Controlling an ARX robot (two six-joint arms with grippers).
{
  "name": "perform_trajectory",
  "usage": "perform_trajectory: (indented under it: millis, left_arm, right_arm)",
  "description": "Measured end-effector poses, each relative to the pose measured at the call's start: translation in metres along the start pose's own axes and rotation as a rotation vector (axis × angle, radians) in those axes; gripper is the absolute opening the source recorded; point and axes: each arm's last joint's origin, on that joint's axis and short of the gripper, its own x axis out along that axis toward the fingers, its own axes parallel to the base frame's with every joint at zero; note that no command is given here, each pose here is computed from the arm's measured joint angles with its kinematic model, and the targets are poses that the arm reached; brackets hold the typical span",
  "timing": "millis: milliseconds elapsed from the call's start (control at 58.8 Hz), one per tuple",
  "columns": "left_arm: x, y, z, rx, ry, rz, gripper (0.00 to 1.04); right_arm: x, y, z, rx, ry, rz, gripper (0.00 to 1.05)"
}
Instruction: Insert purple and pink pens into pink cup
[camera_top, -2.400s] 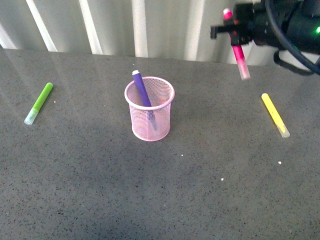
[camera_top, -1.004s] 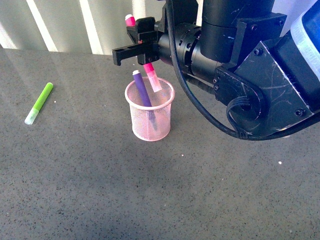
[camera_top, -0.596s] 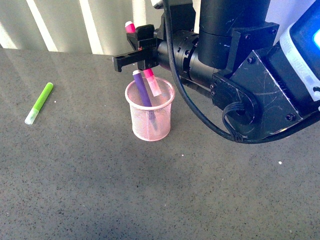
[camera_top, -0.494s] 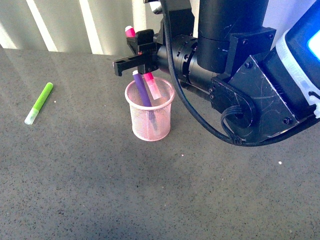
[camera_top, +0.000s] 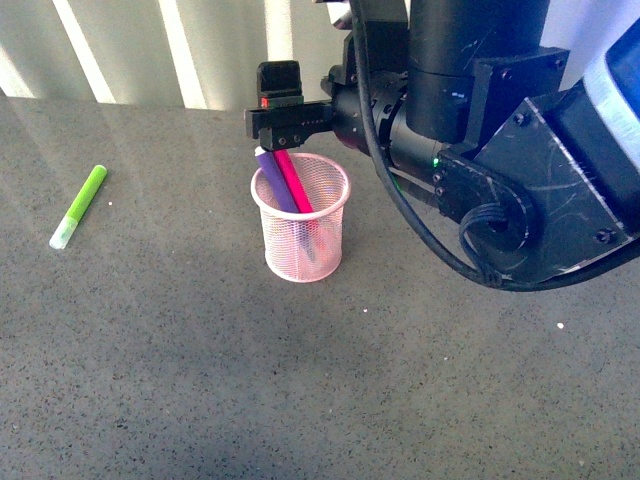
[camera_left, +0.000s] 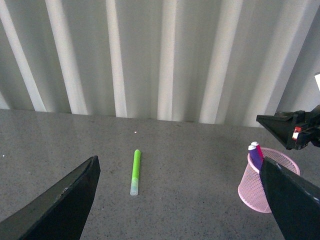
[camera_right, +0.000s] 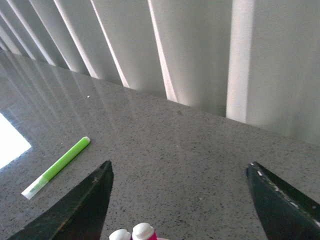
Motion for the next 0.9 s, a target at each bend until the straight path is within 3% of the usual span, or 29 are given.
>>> perform_trajectory:
  millis: [119,272,357,425,613,749,902]
  left_arm:
    - [0.000,0.000,0.000,0.000,0.000,0.000,0.98]
    - [0.000,0.000,0.000,0.000,0.000,0.000,0.98]
    - [0.000,0.000,0.000,0.000,0.000,0.000,0.98]
    - [0.000,0.000,0.000,0.000,0.000,0.000,0.98]
    - [0.000,0.000,0.000,0.000,0.000,0.000,0.98]
    - [0.000,0.000,0.000,0.000,-0.001,0.002,0.98]
    - [0.000,0.000,0.000,0.000,0.000,0.001,0.98]
  right_arm:
    - [-0.014,-0.007,0.020,0.007,0.008,-0.119,1.00]
    - [-0.051,-0.033,0.052,0.074,0.125,-0.460,0.98]
    - [-0.097,-0.053,0.065,0.054,0.206,-0.657,0.98]
    - [-0.118,-0.059,0.071,0.037,0.202,-0.725,0.98]
    - [-0.121,-0.058,0.074,0.016,0.198,-0.711,0.98]
    - [-0.139,-0.055,0.052,-0.084,-0.043,-0.610,0.77]
    - [-0.183,-0.052,0.053,-0.134,-0.182,-0.624,0.52]
